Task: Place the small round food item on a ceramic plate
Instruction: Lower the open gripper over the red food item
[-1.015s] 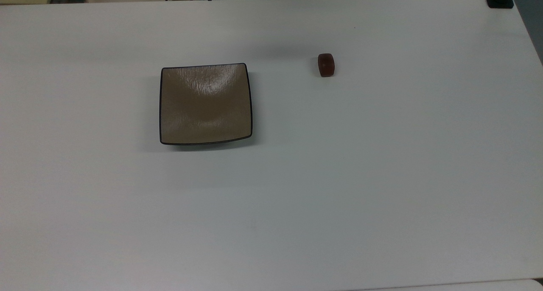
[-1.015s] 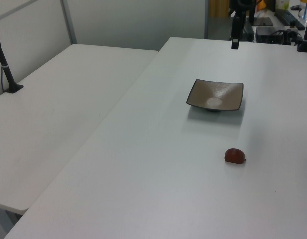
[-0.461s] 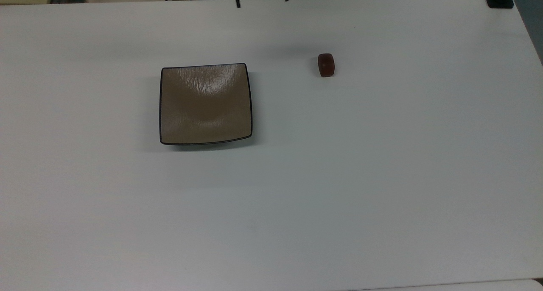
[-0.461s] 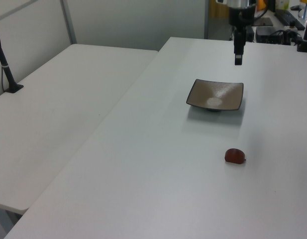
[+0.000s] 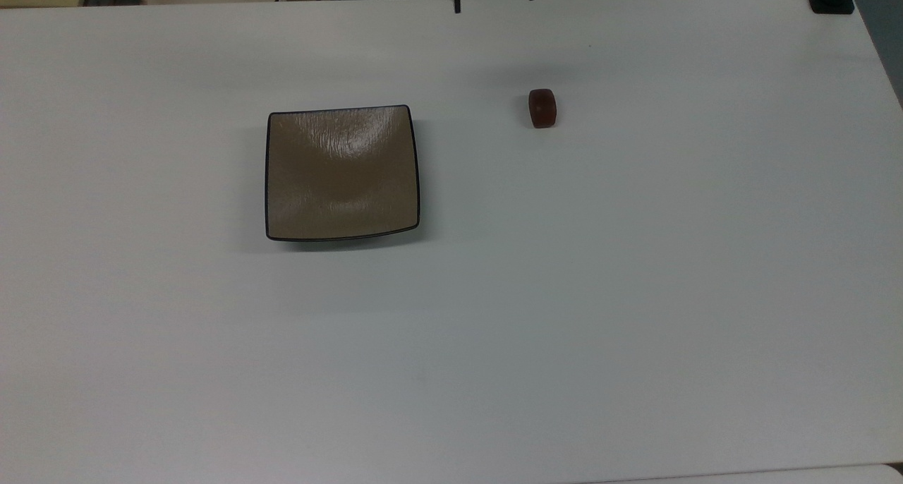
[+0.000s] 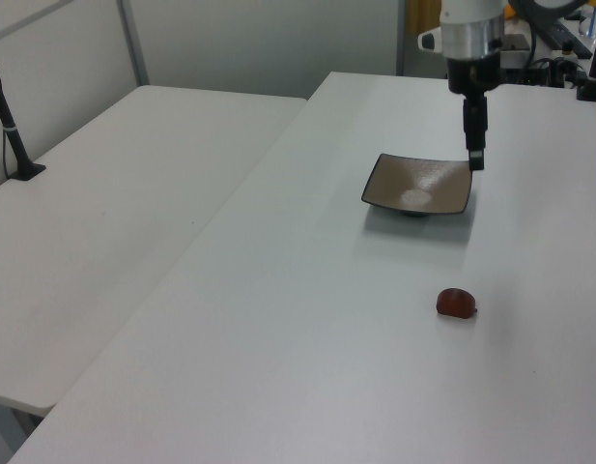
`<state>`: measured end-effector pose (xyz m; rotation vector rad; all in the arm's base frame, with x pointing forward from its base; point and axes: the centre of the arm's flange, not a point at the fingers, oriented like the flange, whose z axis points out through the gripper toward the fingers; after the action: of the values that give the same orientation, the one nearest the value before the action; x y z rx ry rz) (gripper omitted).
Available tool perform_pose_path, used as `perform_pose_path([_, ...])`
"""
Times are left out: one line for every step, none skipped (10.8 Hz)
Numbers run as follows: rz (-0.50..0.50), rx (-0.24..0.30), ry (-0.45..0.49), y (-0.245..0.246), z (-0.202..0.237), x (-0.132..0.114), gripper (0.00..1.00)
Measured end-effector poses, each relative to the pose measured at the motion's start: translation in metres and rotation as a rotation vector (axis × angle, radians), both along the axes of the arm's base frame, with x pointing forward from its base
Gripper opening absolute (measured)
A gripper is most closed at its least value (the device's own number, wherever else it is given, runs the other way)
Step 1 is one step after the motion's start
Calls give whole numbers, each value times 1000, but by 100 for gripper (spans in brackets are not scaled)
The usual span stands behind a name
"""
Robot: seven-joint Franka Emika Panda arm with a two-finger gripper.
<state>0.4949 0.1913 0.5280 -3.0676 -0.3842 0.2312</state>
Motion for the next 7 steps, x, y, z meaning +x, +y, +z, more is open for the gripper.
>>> perform_pose_path([3, -7, 7, 11, -9, -6, 100])
perform_pose_path([-5, -7, -6, 20, -21, -8, 100])
perform_pose_path([-17, -6, -21, 27, -35, -11, 100])
perform_pose_path([-43, -4, -43, 36, -52, -14, 100])
perform_pose_path([-70, 3, -71, 43, -68, -17, 100])
perform_pose_path([-90, 12, -99, 53, -84, -23, 100])
perform_pose_path([-99, 19, -120, 60, -100, -29, 99])
